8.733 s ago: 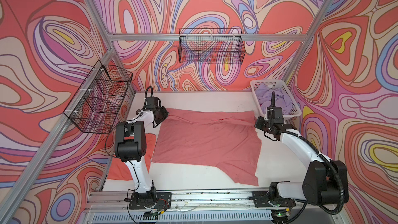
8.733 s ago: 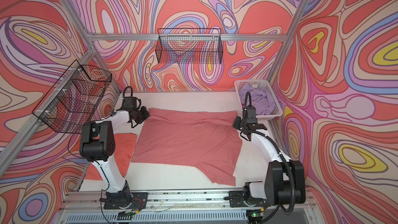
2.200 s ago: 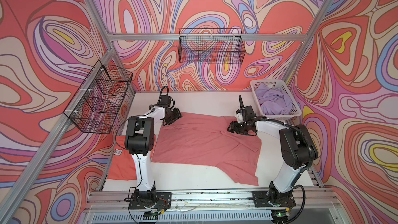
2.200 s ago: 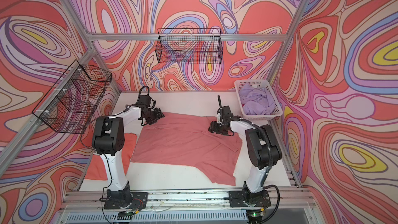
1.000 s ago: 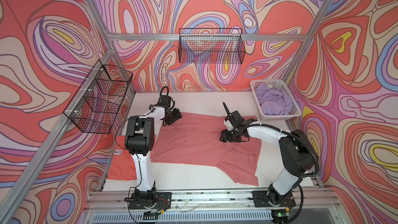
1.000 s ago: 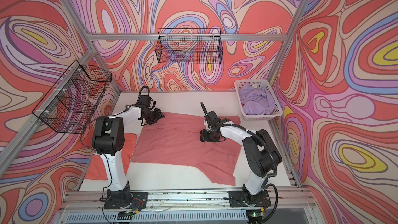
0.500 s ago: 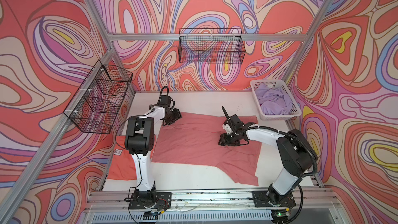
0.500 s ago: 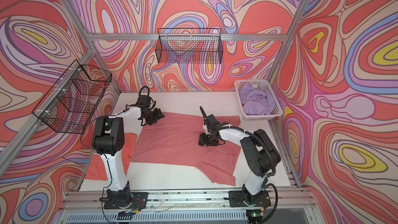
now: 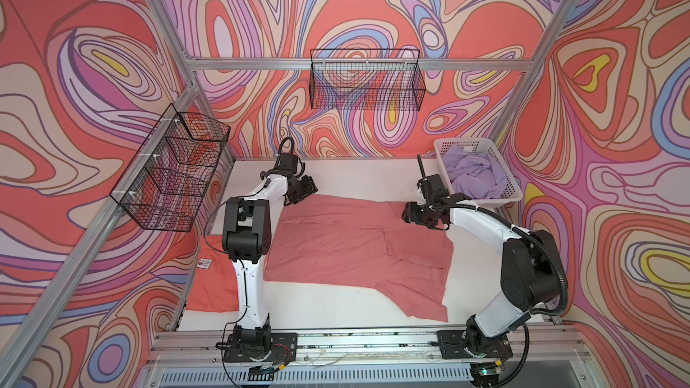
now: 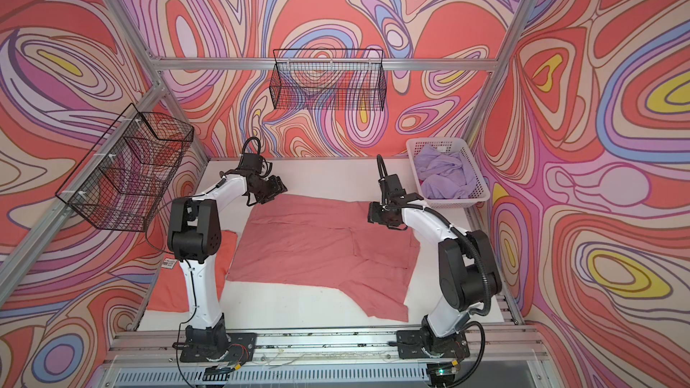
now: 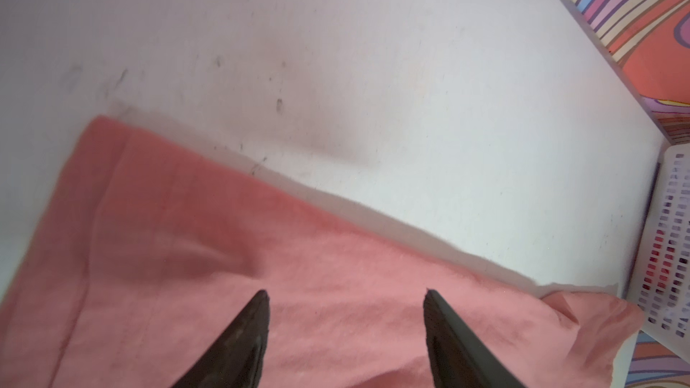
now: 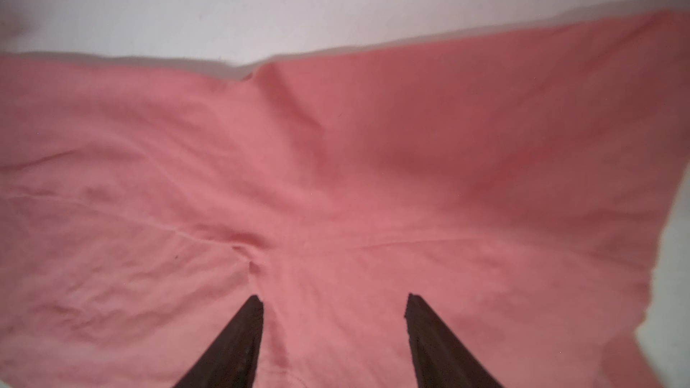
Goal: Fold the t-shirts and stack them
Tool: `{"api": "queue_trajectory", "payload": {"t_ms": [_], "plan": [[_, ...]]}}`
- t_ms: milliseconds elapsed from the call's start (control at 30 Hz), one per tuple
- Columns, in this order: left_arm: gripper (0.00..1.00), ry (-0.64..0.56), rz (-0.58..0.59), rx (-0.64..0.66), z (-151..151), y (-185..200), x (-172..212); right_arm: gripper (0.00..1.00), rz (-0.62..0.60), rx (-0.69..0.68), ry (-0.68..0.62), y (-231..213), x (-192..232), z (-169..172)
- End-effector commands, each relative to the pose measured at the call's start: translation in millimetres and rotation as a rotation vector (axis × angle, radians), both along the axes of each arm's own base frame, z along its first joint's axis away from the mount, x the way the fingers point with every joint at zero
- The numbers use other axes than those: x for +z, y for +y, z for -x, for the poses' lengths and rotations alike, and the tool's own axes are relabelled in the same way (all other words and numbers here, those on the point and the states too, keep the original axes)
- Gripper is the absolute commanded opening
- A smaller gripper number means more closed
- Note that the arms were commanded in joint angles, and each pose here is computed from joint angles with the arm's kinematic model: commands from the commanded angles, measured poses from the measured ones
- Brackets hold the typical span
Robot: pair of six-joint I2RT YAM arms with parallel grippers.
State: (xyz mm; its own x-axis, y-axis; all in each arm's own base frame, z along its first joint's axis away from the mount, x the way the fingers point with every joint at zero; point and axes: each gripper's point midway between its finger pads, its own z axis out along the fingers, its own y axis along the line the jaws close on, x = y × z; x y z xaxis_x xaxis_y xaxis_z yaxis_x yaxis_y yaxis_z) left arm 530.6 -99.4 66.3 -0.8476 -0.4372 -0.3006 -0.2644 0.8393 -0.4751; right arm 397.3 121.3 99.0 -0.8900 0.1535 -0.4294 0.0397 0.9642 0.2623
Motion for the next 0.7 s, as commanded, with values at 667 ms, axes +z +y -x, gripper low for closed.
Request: {"api": "queue_trajectory", "payload": {"t_ms": [667], "plan": [[0.60,0.302,-0.107,0.188,51,82,-70,0.63,0.038,-0.098,-0.060,-38,-30,-106]]}}
